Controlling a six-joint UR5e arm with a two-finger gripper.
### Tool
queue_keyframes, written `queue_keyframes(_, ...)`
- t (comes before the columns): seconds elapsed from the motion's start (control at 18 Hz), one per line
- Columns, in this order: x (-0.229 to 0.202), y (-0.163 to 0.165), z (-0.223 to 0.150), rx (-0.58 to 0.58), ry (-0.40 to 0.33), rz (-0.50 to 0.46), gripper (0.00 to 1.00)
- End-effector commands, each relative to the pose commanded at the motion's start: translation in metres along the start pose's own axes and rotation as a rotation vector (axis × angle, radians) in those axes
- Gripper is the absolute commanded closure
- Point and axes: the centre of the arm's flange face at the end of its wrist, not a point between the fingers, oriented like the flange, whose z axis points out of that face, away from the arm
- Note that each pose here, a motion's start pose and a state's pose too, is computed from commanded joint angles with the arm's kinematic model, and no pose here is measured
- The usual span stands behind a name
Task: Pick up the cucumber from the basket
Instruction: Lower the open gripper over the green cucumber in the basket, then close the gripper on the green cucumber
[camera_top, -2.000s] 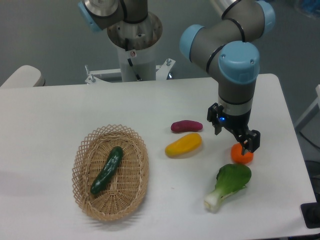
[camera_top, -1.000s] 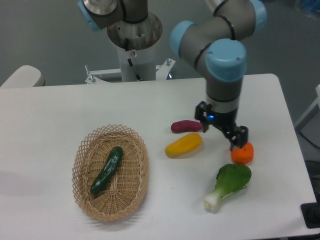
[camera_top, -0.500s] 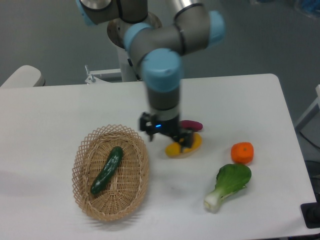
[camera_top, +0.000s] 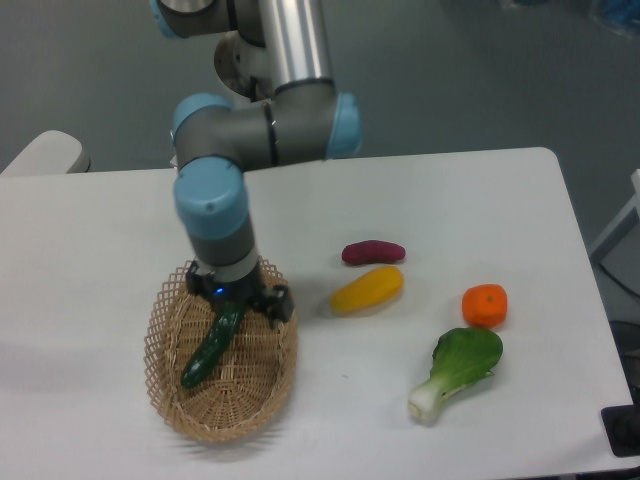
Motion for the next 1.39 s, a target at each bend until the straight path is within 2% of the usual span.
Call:
queue_keyframes(0.17, 0.011, -0.008, 0.02, 0.005, -0.005, 0.024, 0.0)
queue_keyframes(0.56, 0.013, -0.009, 0.036, -0.018, 0.005, 0.07, 0.0)
queue_keyframes(0.61, 0.012, -0.01, 0.035, -0.014, 0.004, 0.071, 0.12)
queue_keyframes(0.67, 0.012, -0.011, 0.035, -0.013, 0.004, 0.073, 0.4)
queue_keyframes(0.72, 0.012, -0.012, 0.033, -0.008, 0.003, 0.075, 0.58)
queue_keyframes(0.78, 0.011, -0.013, 0.031, -0.005, -0.001, 0.091, 0.69)
queue_keyframes(0.89, 0.01, -0.014, 0.029, -0.002, -0.002, 0.13, 0.75)
queue_keyframes(1.0, 0.008, -0.016, 0.025, 0.005, -0.005, 0.132, 0.79)
queue_keyframes(1.22, -0.003, -0.023, 0.005, 0.035, -0.026, 0.123, 0.8)
queue_keyframes(1.39, -0.017, -0.027, -0.022, 0.06, -0.048, 0.178, 0.8)
